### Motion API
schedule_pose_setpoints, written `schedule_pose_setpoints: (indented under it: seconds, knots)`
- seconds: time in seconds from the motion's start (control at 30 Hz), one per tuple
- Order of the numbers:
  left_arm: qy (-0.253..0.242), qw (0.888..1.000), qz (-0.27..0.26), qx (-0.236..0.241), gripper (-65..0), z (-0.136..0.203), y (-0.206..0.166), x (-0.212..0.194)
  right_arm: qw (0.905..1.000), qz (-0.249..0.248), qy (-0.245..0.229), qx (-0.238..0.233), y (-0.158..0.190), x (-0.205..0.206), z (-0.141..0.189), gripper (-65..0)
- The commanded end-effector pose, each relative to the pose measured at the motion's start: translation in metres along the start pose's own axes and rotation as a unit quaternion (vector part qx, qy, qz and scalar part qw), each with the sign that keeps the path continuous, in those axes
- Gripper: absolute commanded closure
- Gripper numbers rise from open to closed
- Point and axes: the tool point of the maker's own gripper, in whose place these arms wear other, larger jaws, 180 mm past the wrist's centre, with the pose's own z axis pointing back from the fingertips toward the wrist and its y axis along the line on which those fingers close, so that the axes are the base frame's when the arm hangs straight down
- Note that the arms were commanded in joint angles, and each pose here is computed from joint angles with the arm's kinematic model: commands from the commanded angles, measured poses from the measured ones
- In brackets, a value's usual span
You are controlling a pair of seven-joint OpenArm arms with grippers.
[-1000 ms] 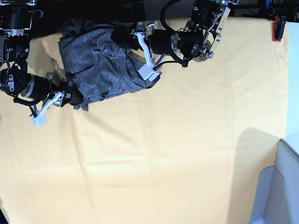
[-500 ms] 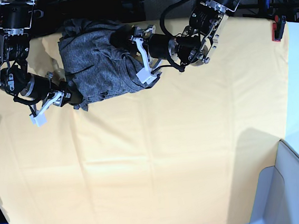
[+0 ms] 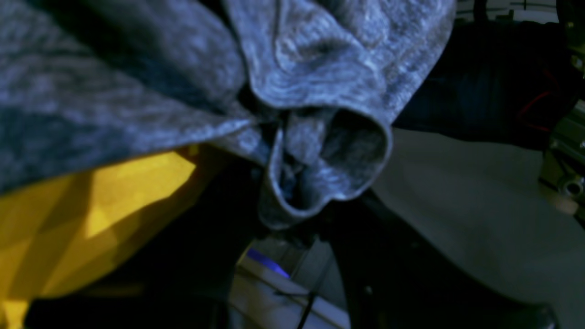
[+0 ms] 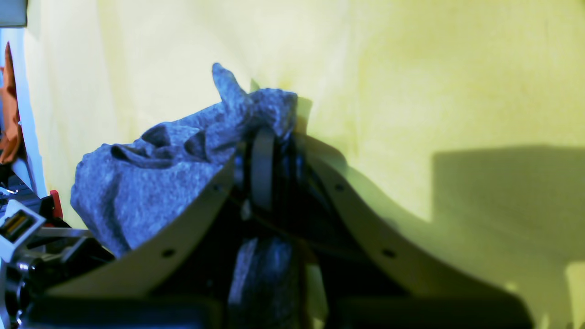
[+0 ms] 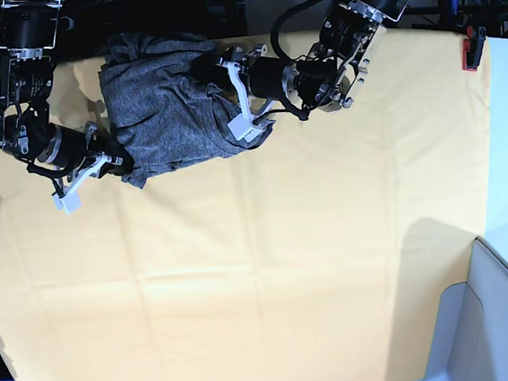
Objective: Fold the T-shirt properly
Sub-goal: 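Pull the shirt apart with the left gripper dragging its side outward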
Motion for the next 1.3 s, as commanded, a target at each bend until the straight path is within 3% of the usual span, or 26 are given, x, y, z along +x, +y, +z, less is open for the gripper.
schedule_pose_setpoints:
  seconds: [0.0,0.17,0.33,0.5,0.63,1.1,1.27]
  knots:
    - [-0.002,1.000,-0.007,0.025,-0.6,0.011,0.012,0.008,0.9995,0.013,0.024,-0.016,-0.004,-0.008,0.001,-0.4]
    - [-0.011,0.998,-0.024,0.065,-0.6,0.038,0.033,0.026,0.9989,0.045,-0.002,-0.015,0.010,0.001,0.015,-0.3]
    - [-0.023,0.993,0.009,0.114,-0.6,0.060,0.055,0.054,0.9981,0.049,-0.029,-0.023,0.009,0.004,0.033,-0.3]
    - [-0.026,0.989,0.020,0.145,-0.6,0.076,0.076,0.084,0.9991,0.027,-0.014,-0.028,0.001,-0.022,0.034,-0.5]
    - [-0.022,0.986,-0.009,0.167,-0.5,0.077,0.076,0.107,0.9996,0.009,0.006,-0.027,-0.001,-0.047,0.030,-0.5]
    - [0.008,0.978,-0.063,0.200,-0.5,0.008,0.072,0.132,0.9993,-0.001,0.037,0.011,0.036,-0.098,0.021,-0.6]
    - [-0.011,0.977,-0.062,0.205,-0.6,0.010,0.074,0.144,0.9979,-0.001,0.060,0.022,0.044,-0.117,0.016,-0.6]
